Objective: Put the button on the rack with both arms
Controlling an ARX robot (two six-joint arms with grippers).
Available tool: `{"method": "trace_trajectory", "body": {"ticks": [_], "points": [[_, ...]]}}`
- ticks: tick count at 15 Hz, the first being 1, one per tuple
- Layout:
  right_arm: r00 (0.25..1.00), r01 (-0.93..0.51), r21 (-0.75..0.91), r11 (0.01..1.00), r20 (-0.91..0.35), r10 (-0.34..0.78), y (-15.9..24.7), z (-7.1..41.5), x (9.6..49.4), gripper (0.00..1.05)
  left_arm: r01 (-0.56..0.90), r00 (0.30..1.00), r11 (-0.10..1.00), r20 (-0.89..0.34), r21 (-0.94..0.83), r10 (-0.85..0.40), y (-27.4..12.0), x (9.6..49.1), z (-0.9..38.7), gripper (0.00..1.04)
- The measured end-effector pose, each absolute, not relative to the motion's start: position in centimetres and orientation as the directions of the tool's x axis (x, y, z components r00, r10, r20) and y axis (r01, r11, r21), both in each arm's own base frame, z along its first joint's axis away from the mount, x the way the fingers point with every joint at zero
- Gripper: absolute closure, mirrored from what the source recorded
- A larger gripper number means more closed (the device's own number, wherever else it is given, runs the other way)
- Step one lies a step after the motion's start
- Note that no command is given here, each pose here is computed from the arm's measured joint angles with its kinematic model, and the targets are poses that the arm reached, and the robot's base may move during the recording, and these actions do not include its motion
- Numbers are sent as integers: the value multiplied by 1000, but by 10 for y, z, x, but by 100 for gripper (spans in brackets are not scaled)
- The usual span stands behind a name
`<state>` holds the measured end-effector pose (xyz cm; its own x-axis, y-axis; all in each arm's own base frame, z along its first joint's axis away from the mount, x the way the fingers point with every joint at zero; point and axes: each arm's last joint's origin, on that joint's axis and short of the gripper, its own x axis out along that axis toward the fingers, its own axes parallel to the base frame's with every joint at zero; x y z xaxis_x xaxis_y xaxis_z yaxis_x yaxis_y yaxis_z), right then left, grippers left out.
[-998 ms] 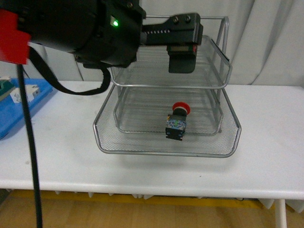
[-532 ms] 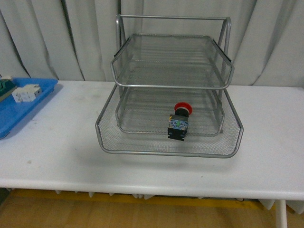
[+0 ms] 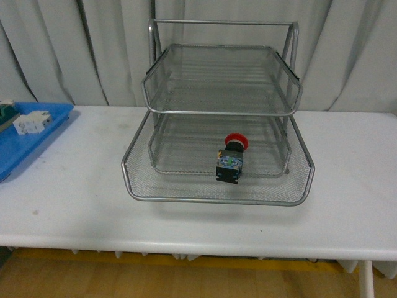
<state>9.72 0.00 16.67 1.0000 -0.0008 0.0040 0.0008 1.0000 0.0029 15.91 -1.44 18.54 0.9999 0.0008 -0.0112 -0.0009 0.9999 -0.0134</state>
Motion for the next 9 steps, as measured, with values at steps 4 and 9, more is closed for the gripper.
{"method": "trace_trajectory", "body": {"ticks": [4,9], "points": [[1000,1,2,1000,4,-1,0,167,97,6,-20,1000,1000,-12,-13,19,1,142,177,103],[1000,0,2,1000,4,0,0,167,97,6,2,1000,1000,-5,-13,-2,0,128,167,103]]}}
